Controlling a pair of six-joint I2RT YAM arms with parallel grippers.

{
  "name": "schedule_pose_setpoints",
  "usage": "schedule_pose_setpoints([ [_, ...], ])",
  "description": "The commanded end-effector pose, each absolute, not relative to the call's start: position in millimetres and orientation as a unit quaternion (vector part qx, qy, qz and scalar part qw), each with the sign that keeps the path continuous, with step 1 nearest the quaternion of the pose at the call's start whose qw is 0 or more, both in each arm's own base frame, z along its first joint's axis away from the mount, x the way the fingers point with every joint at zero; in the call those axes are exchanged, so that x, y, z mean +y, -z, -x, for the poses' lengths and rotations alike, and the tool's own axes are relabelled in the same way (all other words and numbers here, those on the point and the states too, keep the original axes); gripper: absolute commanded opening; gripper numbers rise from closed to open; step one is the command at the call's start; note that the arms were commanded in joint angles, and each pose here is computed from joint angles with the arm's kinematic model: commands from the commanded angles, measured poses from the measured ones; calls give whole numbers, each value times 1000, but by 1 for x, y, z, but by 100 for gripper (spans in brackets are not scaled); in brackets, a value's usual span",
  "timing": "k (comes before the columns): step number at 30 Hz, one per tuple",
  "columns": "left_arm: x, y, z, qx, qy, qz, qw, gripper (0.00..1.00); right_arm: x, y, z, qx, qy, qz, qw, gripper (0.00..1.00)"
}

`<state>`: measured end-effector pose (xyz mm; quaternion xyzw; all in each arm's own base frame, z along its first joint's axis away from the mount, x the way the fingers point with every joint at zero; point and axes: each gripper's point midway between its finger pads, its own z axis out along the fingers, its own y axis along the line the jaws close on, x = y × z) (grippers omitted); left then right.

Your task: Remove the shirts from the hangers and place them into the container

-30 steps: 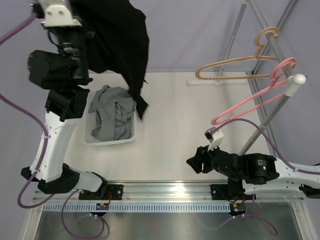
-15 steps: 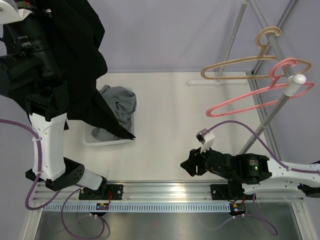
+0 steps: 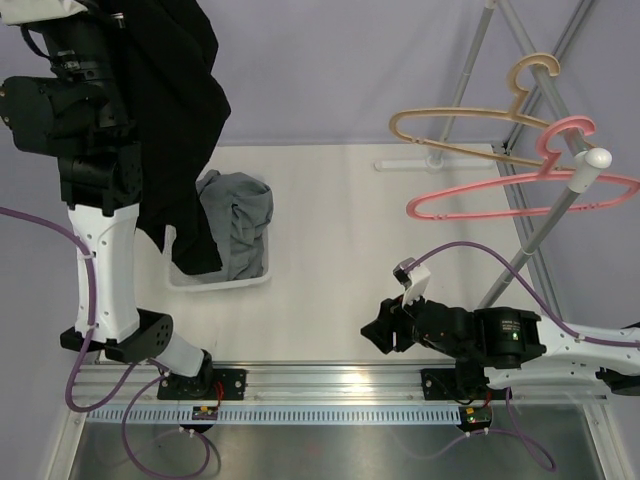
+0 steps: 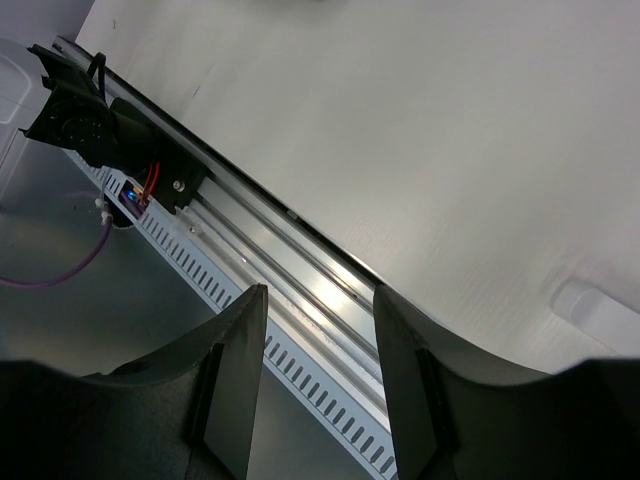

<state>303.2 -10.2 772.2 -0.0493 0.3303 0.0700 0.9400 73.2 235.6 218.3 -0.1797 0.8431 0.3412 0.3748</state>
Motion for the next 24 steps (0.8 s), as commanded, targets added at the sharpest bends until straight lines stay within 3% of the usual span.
schedule_pose_setpoints([
  [1, -13, -770, -305, 328, -21, 53, 943, 0, 232, -227, -75, 838, -347, 175, 384, 54],
  [11, -37, -638, -360, 443, 126, 79, 884, 0, 231, -228, -73, 832, -364, 168, 383, 55],
  [15, -61, -613, -380, 477, 197, 56, 854, 0, 231, -226, -71, 831, -371, 168, 381, 54],
  [17, -74, -609, -399, 498, 213, 35, 840, 0, 230, -226, -71, 829, -375, 165, 380, 54],
  [24, -104, -708, -363, 451, 282, -44, 846, 0, 229, -226, -71, 828, -375, 166, 383, 55],
])
